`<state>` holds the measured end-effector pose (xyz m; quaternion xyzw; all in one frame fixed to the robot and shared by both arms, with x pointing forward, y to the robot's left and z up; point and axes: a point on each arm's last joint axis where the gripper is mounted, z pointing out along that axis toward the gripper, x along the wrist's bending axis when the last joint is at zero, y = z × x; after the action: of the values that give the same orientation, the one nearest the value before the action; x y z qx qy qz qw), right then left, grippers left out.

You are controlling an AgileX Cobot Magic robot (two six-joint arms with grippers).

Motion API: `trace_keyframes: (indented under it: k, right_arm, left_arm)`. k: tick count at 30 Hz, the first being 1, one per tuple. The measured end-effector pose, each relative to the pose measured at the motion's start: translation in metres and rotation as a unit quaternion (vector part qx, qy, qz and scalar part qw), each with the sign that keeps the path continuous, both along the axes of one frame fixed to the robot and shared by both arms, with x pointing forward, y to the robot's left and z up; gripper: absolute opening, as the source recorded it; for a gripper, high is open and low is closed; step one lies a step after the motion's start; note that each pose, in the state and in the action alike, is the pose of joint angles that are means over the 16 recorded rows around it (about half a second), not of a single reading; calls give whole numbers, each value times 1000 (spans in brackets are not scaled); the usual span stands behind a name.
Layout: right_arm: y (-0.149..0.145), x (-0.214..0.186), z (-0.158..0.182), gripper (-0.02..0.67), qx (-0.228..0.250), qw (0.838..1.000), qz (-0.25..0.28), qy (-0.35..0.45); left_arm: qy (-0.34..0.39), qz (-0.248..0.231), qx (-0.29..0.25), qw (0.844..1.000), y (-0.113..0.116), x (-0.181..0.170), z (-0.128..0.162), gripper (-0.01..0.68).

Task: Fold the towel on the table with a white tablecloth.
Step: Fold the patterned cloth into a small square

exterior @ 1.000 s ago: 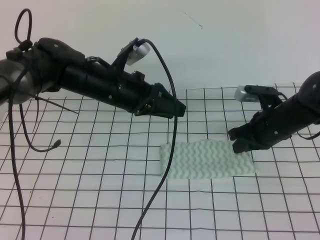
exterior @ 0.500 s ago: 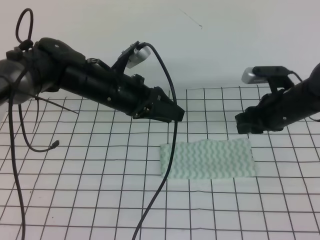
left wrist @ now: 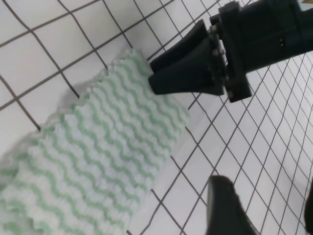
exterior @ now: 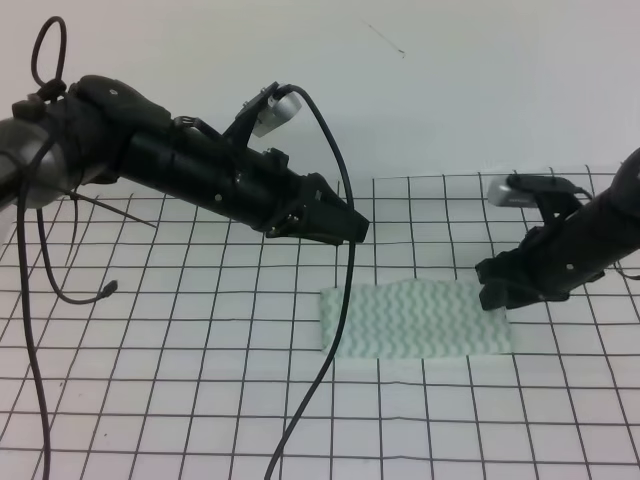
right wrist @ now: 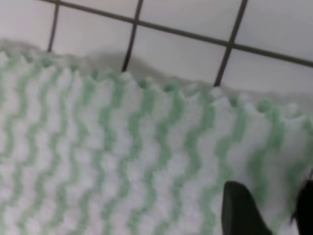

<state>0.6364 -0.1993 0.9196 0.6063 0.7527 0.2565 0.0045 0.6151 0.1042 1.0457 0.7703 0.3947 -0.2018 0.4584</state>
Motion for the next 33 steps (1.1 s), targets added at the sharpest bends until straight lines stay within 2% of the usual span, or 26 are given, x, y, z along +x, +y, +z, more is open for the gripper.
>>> trace_keyframes:
  k: [17, 33]
  right_arm:
    - [4, 2, -7, 214, 26, 1000, 3, 3]
    - [7, 5, 7, 12, 28, 999, 20, -11]
  left_arm:
    - [0, 1, 0, 1000, 0, 0, 0, 328]
    - [-4, -6, -2, 1000, 1, -2, 4, 329]
